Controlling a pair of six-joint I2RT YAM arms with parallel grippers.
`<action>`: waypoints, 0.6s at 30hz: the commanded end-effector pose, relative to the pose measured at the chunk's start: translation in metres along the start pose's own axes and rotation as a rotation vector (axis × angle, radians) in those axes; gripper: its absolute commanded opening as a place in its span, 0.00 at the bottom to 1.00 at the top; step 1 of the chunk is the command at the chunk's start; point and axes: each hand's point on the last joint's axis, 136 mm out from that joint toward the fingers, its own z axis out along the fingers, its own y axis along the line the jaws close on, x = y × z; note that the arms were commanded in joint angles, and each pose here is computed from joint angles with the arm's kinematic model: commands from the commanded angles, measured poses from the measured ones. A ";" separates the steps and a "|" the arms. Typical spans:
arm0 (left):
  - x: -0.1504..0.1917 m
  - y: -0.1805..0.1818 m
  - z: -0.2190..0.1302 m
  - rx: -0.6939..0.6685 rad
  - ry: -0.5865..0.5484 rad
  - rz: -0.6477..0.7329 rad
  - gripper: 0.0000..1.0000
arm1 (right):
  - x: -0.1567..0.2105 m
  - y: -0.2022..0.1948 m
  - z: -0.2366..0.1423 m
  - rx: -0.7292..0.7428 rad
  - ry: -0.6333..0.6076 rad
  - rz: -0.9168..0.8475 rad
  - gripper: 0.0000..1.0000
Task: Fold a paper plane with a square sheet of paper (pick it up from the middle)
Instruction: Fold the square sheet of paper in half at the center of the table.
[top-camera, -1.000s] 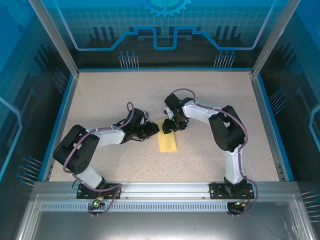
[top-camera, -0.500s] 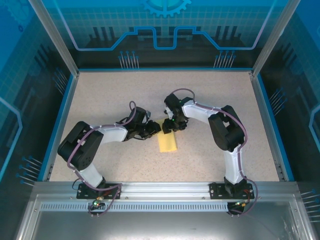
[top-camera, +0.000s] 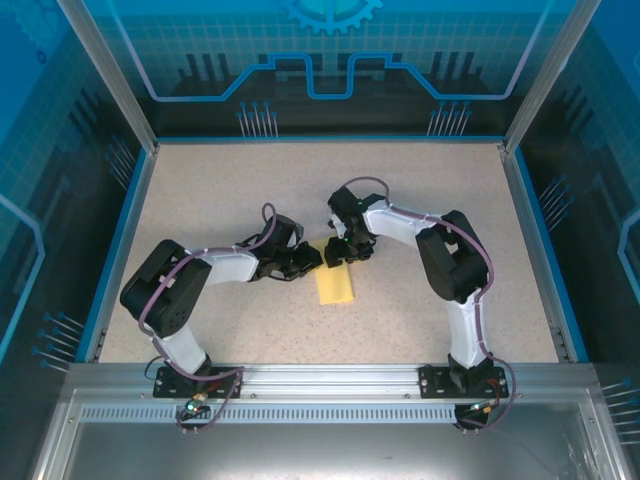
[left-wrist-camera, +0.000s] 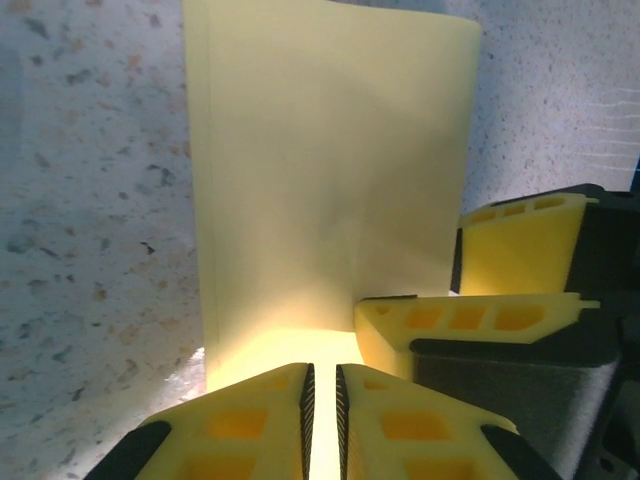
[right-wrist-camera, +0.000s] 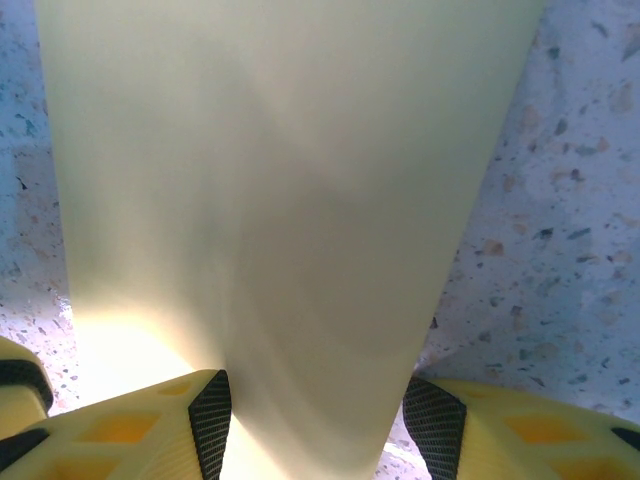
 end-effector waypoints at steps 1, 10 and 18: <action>-0.005 0.001 -0.009 -0.046 -0.044 0.024 0.16 | 0.035 -0.034 0.051 0.134 0.148 0.035 0.57; -0.014 0.004 -0.027 -0.089 -0.126 0.042 0.16 | 0.036 -0.035 0.054 0.140 0.160 0.033 0.58; -0.017 0.008 -0.035 -0.130 -0.152 0.047 0.17 | 0.036 -0.032 0.055 0.129 0.150 -0.008 0.59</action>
